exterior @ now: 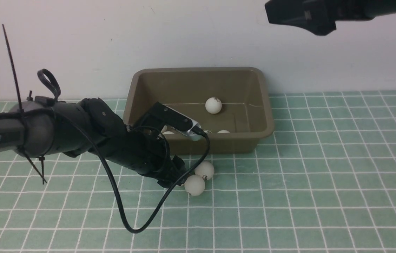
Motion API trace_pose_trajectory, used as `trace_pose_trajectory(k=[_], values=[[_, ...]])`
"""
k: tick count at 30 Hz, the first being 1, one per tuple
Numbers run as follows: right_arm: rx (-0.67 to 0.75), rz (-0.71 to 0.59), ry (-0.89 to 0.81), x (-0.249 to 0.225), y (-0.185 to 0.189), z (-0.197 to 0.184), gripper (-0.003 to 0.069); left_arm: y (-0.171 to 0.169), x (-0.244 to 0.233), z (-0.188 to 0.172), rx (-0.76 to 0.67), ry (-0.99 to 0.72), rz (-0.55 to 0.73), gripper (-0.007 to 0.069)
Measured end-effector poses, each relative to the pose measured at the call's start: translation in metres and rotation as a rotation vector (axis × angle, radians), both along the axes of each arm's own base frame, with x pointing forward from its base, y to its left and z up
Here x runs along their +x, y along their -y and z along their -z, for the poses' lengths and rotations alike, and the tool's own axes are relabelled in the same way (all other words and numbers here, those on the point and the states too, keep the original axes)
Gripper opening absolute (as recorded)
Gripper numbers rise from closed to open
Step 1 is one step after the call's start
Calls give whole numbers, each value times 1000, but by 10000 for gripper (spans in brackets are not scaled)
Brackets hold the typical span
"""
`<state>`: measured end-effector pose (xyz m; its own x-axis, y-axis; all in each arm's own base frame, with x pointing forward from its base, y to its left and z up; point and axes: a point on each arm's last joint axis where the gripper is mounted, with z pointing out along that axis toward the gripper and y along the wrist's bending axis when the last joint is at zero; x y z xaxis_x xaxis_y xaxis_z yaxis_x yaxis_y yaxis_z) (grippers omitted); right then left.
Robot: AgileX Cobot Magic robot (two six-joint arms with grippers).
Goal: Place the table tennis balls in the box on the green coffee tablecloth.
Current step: 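Reach for and grasp a ping pong ball on the table beside the basket, then drop the ball into the bin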
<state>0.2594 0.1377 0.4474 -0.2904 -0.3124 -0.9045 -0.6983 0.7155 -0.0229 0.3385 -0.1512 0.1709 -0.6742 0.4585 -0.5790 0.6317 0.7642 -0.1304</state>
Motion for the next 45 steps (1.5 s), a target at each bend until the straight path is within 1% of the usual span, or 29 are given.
trace_pose_trajectory(k=[5,7,8,11,12,13,14,15,16,20,21,22,23,25,28,30,31,34,36,38,40,42,45], values=[[0,0,0,0,0,0,430,1,4,16,5,-18,-20,479],[0,0,0,0,0,0,430,1,6,20,7,-14,-26,465],[0,0,0,0,0,0,430,1,7,21,6,-12,-30,446],[0,0,0,0,0,0,430,2,7,21,-1,-10,-34,301],[0,0,0,0,0,0,430,2,6,21,-2,-12,-27,283],[0,0,0,0,0,0,430,3,6,21,-2,-12,-25,284],[0,1,1,0,0,0,430,4,2,13,-12,-15,16,293],[0,1,1,0,0,0,430,4,2,13,-14,-20,18,293],[1,1,2,0,0,0,430,6,-3,3,-36,-23,55,293],[1,2,6,0,0,0,430,10,-14,-27,-109,12,128,293],[0,1,7,0,0,0,430,11,-16,-38,-130,46,151,293],[-2,0,10,0,0,0,430,12,-19,-55,-182,111,161,293],[-2,0,10,0,0,0,430,12,-19,-58,-182,133,168,293],[-5,-2,12,0,0,0,430,12,-16,-73,-212,240,142,293],[-10,-7,8,0,0,0,430,6,-4,-78,-195,361,44,293],[-16,-13,-3,-1,0,1,430,0,7,-72,-141,422,-11,293],[-18,-16,-6,-1,0,1,430,-3,13,-66,-104,444,-19,293],[-19,-17,-7,-1,0,1,430,-5,26,-55,-67,467,-22,297],[-20,-19,-10,-1,0,2,430,-4,32,-49,-47,474,-5,329],[-21,-20,-11,-2,0,2,430,-4,34,-43,-36,469,4,405],[-21,-20,-12,-2,0,2,430,-4,34,-45,-46,468,-6,454],[-22,-21,-14,-2,0,2,430,-6,30,-56,-71,473,-45,472],[-23,-22,-15,-2,0,2,430,-15,11,-79,-107,494,-107,465]])
